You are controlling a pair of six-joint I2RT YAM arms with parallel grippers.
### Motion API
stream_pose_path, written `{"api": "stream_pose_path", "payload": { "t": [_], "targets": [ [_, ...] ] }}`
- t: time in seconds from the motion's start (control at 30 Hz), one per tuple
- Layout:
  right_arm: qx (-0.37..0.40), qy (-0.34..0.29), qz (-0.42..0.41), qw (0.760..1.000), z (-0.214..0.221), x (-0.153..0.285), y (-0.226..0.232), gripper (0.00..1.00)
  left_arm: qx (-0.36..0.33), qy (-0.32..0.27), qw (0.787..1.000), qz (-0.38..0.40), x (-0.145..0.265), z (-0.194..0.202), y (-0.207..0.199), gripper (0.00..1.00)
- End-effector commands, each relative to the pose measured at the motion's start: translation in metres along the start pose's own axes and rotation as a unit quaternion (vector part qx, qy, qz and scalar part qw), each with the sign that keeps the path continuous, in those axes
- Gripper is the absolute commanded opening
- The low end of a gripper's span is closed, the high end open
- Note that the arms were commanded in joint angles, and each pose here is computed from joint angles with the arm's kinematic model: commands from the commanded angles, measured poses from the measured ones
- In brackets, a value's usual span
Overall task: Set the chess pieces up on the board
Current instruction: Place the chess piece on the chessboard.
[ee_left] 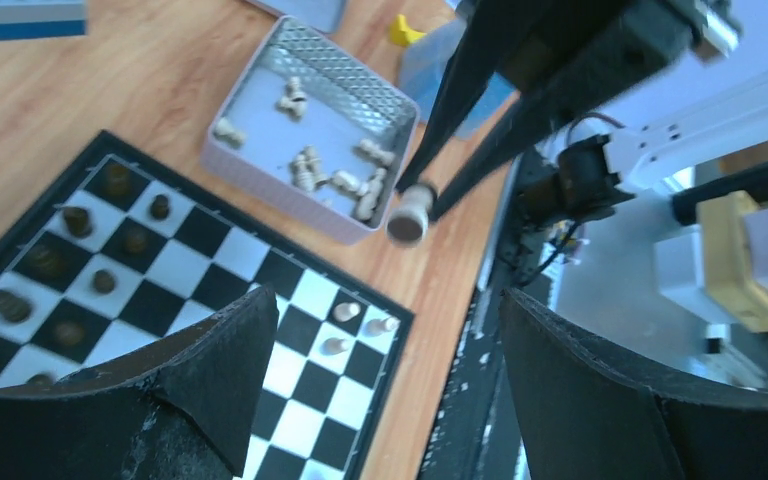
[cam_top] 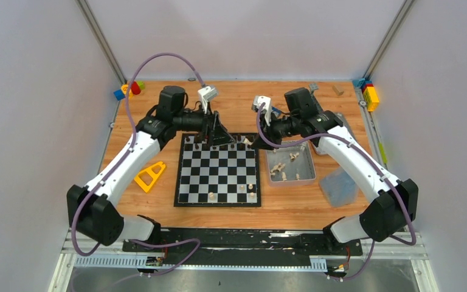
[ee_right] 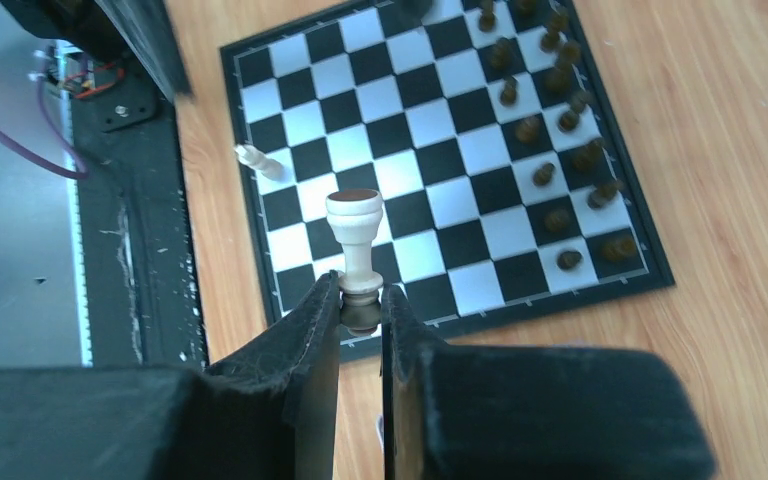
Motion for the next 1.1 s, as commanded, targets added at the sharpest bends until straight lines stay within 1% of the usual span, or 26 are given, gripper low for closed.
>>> {"api": "stream_pose_path", "payload": {
  "t": [0.0, 0.07, 0.2, 0.27, 0.43, 0.6, 0.67, 0.93, 1.07],
  "targets": [
    [0.013, -0.031, -0.031, 0.999, -0.027, -0.013, 0.005, 0.05, 0.035, 0.002, 0.998, 0.06, -0.018, -0.024, -0.019, 0.87],
    [0.014, -0.035, -0.034, 0.999, -0.032, -0.015, 0.006, 0.05, 0.054, 0.017, 0.996, 0.067, -0.028, -0.024, -0.018, 0.85],
    [0.014, -0.035, -0.033, 0.999, -0.035, -0.018, 0.007, 0.05, 0.089, 0.044, 0.991, 0.085, -0.041, -0.018, -0.014, 0.75],
    [0.014, -0.035, -0.031, 0.999, -0.035, -0.018, 0.007, 0.05, 0.093, 0.049, 0.99, 0.089, -0.044, -0.016, -0.014, 0.72],
    [0.015, -0.037, -0.025, 0.999, -0.035, -0.017, 0.007, 0.05, 0.091, 0.053, 0.99, 0.09, -0.046, -0.012, -0.011, 0.67],
    [0.014, -0.033, -0.013, 0.999, -0.034, -0.017, 0.005, 0.04, 0.09, 0.06, 0.989, 0.099, -0.046, -0.008, -0.013, 0.57],
    [0.013, -0.033, -0.01, 0.999, -0.034, -0.017, 0.004, 0.04, 0.086, 0.062, 0.99, 0.097, -0.046, -0.006, -0.013, 0.55],
    [0.014, -0.034, -0.001, 0.999, -0.036, -0.015, 0.003, 0.03, 0.078, 0.064, 0.991, 0.09, -0.046, -0.001, -0.013, 0.55],
    [0.015, -0.033, 0.002, 0.999, -0.035, -0.015, 0.002, 0.03, 0.075, 0.065, 0.991, 0.088, -0.047, 0.0, -0.013, 0.51]
  ]
}}
Point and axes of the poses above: each gripper's point midway between its finger pads, its own x axis back along the fingers, its own y axis along the line the jaws close on, z = x × y, the point moved 7 cm from there along x, back along the fingers, and after that the axes turned 12 degrees about x, right-handed, at the moved point
